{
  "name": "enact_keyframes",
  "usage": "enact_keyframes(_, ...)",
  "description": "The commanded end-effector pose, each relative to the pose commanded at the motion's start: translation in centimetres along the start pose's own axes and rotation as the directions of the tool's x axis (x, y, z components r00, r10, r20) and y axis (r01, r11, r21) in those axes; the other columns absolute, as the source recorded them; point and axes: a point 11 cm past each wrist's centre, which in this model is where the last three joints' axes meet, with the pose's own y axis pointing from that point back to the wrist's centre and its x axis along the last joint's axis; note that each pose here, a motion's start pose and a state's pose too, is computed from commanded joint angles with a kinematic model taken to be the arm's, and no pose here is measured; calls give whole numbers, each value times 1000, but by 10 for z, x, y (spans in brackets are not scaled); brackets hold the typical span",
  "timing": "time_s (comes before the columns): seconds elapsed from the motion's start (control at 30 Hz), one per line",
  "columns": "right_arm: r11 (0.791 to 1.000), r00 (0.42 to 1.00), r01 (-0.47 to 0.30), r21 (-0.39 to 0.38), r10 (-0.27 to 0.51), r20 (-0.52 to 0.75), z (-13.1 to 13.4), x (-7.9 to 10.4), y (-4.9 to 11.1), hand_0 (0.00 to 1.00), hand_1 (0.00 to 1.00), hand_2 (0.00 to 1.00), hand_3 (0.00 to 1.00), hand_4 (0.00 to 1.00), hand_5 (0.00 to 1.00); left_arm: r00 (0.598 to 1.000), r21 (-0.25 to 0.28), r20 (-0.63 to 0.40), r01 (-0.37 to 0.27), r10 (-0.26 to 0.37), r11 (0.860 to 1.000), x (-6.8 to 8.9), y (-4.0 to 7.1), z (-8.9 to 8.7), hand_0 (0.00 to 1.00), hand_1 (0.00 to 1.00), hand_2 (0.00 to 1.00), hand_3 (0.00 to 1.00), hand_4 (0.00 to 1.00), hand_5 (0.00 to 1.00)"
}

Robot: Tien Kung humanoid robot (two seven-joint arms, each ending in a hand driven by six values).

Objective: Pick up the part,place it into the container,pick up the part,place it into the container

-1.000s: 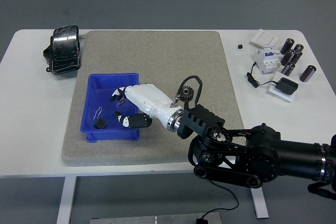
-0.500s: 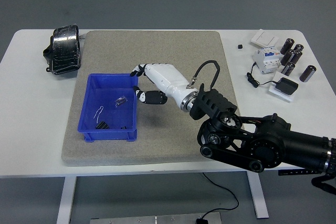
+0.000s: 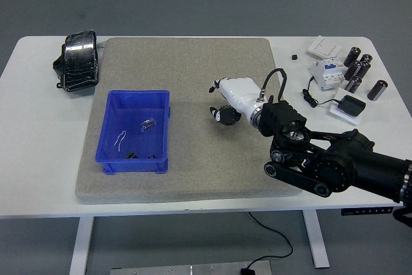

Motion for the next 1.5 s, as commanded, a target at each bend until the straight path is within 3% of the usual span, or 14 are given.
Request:
enact_keyframes(0.1, 1000, 1000, 16, -12, -16, -15, 5, -2, 1, 379, 571, 845, 828, 726, 352, 1000, -1, 0, 1, -1, 1000, 0, 0, 0, 670, 644, 624, 571, 743, 594)
enact_keyframes(0.13, 1000, 1000, 21, -15, -21, -20, 6, -3, 1, 367, 561, 861, 852, 782, 383, 1000, -1, 0, 1, -1, 1000, -1, 0, 0, 670, 644, 621, 569, 744, 595)
enact_keyframes(0.3, 999, 998, 43, -28, -44, -42, 11, -8, 3, 367, 561, 861, 852, 782, 383, 1000, -3, -1, 2, -2, 1000, -1, 0, -1, 670, 644, 621, 569, 744, 595)
enact_keyframes(0.33, 998, 998, 49, -31, -50, -45, 12, -10, 3, 359, 537, 853, 846, 818, 423, 1000, -3, -2, 2, -2, 1000, -1, -1, -1, 670, 643, 622, 570, 743, 595)
enact_keyframes(0.7, 994, 995, 83, -64, -87, -51, 26, -22, 3, 350, 534, 846, 841, 826, 443, 1000, -7, -2, -1, 0, 1000, 0, 0, 1, 670, 645, 621, 568, 741, 594)
enact_keyframes(0.73, 995, 995, 83, -63, -87, -50, 26, -22, 3, 336, 518, 791, 815, 816, 451, 1000, -8, -2, -1, 1, 1000, 0, 0, 1, 669, 644, 621, 565, 740, 593)
enact_keyframes(0.9, 994, 995, 88, -59, -90, -47, 24, -26, 3, 336, 518, 791, 815, 816, 451, 1000, -11, -3, -2, 2, 1000, 0, 0, 2, 669, 644, 621, 565, 740, 593)
enact_keyframes(0.93, 994, 995, 90, -59, -93, -48, 24, -26, 3, 328, 506, 746, 749, 781, 438, 1000, -12, -3, -3, 3, 1000, 1, 0, 2, 669, 644, 620, 564, 738, 594)
enact_keyframes(1.1, 995, 994, 92, -48, -95, -49, 19, -27, 4, 328, 506, 746, 749, 781, 438, 1000, -13, -2, -7, 7, 1000, 1, 0, 2, 669, 644, 620, 564, 738, 594)
enact_keyframes(1.13, 995, 995, 90, -45, -93, -48, 18, -27, 4, 304, 470, 678, 718, 603, 318, 1000, -14, -2, -7, 7, 1000, 1, 0, 2, 668, 644, 621, 564, 738, 595)
enact_keyframes(1.3, 996, 995, 84, -39, -86, -48, 16, -27, 4, 304, 470, 678, 718, 603, 318, 1000, -18, -3, -10, 10, 1000, 1, 0, 3, 668, 644, 621, 564, 738, 595)
enact_keyframes(1.33, 996, 995, 83, -40, -85, -49, 16, -27, 4, 277, 441, 621, 698, 503, 263, 1000, -18, -3, -11, 11, 1000, 1, 0, 3, 669, 646, 620, 564, 735, 594)
enact_keyframes(1.5, 996, 995, 78, -46, -80, -52, 19, -28, 4, 277, 441, 621, 698, 503, 263, 1000, -21, -5, -15, 15, 1000, 2, 0, 3, 669, 646, 620, 564, 735, 594)
